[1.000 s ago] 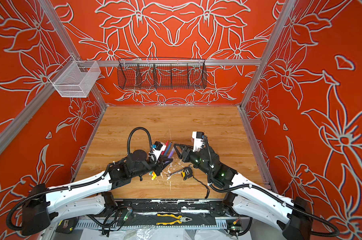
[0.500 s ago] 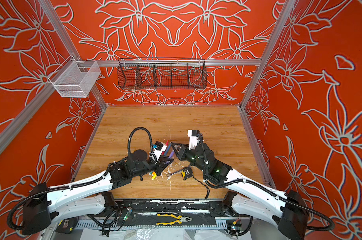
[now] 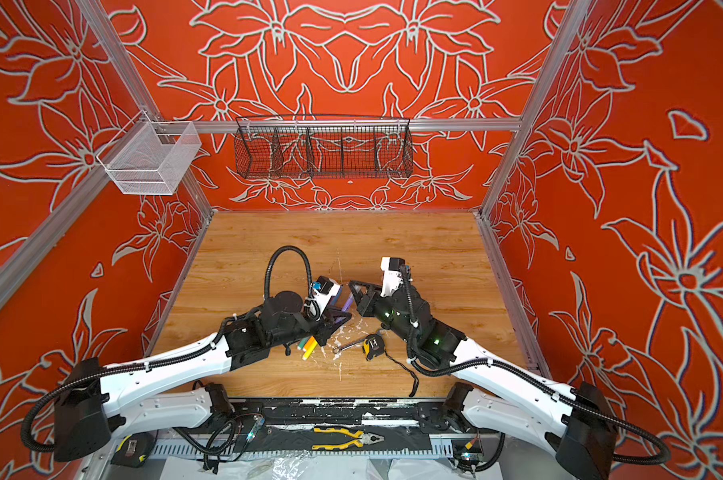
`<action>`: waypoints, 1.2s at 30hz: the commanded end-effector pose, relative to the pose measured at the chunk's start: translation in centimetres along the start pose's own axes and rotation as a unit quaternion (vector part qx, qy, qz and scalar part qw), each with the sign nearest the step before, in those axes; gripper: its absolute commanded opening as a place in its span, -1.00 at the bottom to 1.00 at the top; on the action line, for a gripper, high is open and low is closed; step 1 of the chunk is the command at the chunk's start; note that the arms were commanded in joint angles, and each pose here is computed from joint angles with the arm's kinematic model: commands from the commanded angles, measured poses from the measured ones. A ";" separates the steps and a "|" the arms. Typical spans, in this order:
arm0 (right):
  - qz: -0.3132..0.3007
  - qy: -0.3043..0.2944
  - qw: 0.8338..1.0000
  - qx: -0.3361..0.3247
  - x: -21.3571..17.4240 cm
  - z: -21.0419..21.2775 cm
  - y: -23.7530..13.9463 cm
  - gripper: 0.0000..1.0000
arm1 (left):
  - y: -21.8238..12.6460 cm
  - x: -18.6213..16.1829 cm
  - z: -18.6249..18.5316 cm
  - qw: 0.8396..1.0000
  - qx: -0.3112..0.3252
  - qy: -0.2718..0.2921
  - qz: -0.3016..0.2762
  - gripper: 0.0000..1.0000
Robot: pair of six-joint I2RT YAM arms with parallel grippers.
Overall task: Insert the pens into the pen caps
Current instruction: 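Press the cap down onto the purple marker with the right gripper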
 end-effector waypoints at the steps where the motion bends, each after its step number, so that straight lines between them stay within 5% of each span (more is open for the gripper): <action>1: 0.051 -0.008 0.999 0.002 -1.6 -0.6 -0.5 -1.00 | -0.2 3.6 1.5 0.997 0.054 -0.019 -0.051 -1.00; 36: 0.106 0.004 0.994 0.024 -5.4 -0.4 0.6 -1.00 | -4.2 14.0 7.8 0.958 0.189 -0.016 -0.214 -1.00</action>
Point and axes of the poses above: each gripper's point midway between its finger pads, its own y axis out along the fingers, its own z axis along the line the jaws close on, x = y × z, the point moved 10 cm from there along -y, back along the fingers, and after that the axes turned 15 degrees about y, right-handed, at the moved point
